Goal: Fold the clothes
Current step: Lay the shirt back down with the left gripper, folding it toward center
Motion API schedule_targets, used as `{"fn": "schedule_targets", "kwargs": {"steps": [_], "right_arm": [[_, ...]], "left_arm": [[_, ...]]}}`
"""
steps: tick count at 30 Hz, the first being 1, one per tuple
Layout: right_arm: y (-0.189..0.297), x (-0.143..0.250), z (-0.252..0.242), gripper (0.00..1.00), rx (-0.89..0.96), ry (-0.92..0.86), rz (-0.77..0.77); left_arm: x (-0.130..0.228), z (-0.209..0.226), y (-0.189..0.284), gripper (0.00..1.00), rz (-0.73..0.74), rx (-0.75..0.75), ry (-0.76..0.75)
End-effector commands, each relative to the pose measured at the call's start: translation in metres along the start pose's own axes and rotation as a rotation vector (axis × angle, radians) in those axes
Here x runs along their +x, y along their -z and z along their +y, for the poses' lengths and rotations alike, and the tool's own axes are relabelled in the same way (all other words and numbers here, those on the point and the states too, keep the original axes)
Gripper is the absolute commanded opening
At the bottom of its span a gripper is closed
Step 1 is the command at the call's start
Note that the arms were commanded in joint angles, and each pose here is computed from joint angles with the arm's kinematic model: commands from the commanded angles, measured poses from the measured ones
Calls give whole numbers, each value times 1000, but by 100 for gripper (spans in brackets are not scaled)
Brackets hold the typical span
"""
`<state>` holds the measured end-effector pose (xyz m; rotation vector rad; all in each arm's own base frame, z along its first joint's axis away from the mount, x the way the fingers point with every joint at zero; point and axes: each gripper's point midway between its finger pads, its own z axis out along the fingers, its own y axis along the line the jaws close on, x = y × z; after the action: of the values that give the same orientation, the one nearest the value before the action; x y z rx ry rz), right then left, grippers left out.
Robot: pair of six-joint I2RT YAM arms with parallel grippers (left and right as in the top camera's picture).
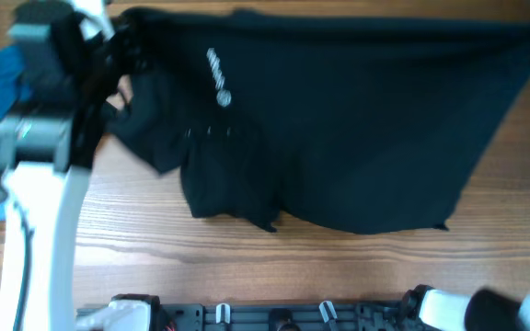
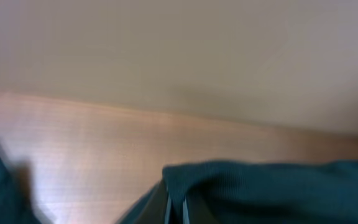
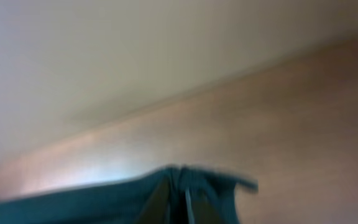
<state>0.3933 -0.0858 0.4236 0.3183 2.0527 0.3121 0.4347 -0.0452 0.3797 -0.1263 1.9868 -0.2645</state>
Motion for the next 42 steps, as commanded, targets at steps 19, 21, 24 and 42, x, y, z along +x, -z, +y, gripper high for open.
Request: {"fn": "schedule_targets", "kwargs": {"steps": [19,21,24,42], "right_arm": [[-39,-52,-25,4,133,-3,-195],[-44,-19,-61,4,309,-33,-79],[-56,41,-101,4,480,-75,141],[-23,297,-181,4,904,-295,953]], "left_arm": [[-91,-2,-22,4,-204,-15,55],[-47,-1,-31,4,-23,-12,60],[37,0,-42,4,309,-23,80],[375,-31,35,4,1490,-56,-61]]}}
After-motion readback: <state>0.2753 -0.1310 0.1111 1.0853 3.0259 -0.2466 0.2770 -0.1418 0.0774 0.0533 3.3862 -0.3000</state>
